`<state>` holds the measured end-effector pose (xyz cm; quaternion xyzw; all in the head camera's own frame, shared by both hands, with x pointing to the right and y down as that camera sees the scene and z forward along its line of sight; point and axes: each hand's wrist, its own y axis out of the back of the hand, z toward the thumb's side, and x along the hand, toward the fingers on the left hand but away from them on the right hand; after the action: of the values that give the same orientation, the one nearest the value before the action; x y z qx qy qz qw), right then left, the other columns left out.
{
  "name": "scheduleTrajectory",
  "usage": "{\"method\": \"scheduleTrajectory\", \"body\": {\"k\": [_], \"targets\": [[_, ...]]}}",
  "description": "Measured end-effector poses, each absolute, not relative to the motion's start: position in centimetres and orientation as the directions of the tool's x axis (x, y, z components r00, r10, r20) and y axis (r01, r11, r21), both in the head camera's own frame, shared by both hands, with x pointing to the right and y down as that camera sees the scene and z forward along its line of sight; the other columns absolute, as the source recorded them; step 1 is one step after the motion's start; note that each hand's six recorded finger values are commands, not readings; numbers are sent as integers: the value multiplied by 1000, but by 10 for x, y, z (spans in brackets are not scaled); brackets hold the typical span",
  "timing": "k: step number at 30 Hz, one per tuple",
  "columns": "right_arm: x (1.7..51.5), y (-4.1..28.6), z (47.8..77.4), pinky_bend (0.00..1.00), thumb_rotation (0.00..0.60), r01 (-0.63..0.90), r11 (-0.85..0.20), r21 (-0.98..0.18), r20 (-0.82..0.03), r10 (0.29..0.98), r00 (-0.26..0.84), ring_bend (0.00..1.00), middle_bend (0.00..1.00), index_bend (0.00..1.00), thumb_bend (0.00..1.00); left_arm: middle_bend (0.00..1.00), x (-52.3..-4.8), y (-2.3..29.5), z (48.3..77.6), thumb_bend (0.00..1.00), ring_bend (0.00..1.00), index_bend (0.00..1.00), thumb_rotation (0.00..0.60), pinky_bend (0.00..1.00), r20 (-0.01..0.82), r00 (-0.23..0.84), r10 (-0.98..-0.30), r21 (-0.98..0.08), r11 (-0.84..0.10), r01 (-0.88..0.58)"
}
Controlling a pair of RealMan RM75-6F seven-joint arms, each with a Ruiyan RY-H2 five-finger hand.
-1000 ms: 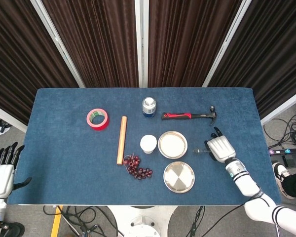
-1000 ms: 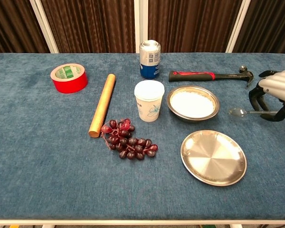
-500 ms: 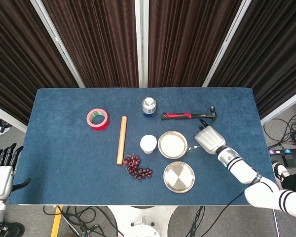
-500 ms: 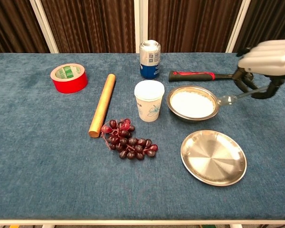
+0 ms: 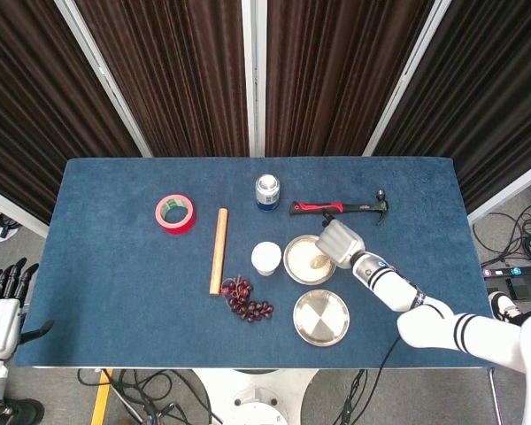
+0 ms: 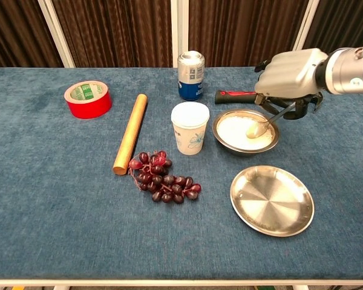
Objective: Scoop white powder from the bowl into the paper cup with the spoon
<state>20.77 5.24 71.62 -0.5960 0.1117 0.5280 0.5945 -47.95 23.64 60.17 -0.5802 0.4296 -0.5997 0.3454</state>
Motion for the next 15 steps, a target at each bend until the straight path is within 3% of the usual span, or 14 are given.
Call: {"method": "scheduleTrajectory", "body": {"k": [8, 15], "targets": [[194, 50, 723, 0, 600, -827, -148, -543, -750, 529, 398, 233, 610, 629, 327, 98, -482, 238, 604, 105, 45, 140, 600, 42, 404, -92, -910, -914, -396, -89], [175, 61, 732, 0, 600, -841, -115, -529, -754, 519, 403, 233, 610, 629, 327, 98, -483, 240, 606, 104, 45, 140, 600, 42, 406, -94, -909, -913, -397, -94]]}}
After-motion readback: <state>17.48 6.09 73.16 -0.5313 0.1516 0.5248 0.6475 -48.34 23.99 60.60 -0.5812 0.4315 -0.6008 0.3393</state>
